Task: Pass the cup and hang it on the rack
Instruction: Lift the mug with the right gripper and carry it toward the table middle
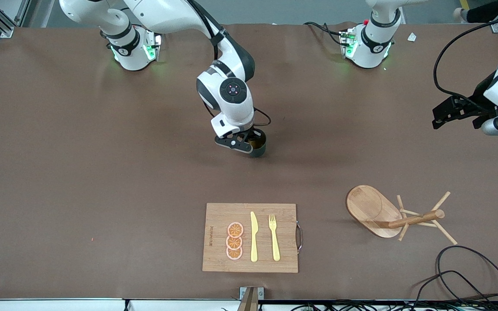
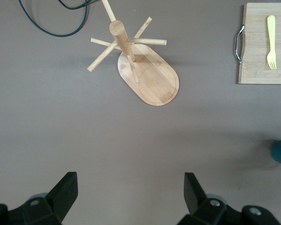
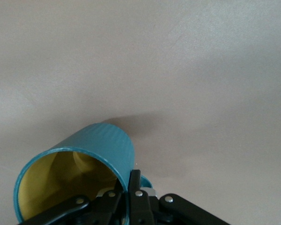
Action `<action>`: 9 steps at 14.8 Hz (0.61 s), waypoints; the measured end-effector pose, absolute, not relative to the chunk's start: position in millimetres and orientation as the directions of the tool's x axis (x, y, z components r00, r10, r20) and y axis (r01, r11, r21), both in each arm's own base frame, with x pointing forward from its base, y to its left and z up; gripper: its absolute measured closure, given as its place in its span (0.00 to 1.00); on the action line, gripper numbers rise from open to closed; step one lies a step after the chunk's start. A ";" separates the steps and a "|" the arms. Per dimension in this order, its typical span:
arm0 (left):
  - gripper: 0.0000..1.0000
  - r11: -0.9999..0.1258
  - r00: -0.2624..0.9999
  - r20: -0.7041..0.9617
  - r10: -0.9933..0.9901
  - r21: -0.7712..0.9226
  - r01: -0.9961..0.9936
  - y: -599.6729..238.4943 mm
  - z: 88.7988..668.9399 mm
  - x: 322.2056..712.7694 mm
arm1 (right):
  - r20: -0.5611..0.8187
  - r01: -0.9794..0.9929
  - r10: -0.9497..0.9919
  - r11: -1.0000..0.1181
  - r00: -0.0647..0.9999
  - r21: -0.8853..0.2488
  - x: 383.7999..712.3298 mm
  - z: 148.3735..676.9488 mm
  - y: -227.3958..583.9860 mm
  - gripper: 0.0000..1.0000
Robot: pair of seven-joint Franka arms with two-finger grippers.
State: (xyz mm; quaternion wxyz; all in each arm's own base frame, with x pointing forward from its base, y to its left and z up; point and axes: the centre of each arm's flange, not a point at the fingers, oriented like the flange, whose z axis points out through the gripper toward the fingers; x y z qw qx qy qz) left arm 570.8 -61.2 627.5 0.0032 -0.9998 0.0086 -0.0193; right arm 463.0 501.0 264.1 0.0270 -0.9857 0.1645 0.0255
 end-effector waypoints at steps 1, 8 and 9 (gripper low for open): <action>0.00 -1.000 0.999 0.038 -0.013 -0.007 -0.012 -59.2 627.1 571.1 | -0.060 -0.326 -0.324 -0.944 0.944 -0.043 461.9 261.5 502.0 0.96; 0.00 -1.000 0.999 0.035 0.007 -0.007 0.007 -48.0 626.4 572.1 | -0.061 -0.323 -0.320 -0.946 0.945 -0.033 458.0 248.7 505.3 0.82; 0.00 -1.000 0.999 0.035 0.003 -0.007 0.004 -50.0 626.4 571.9 | -0.060 -0.323 -0.321 -0.946 0.945 -0.033 458.7 249.0 505.0 0.74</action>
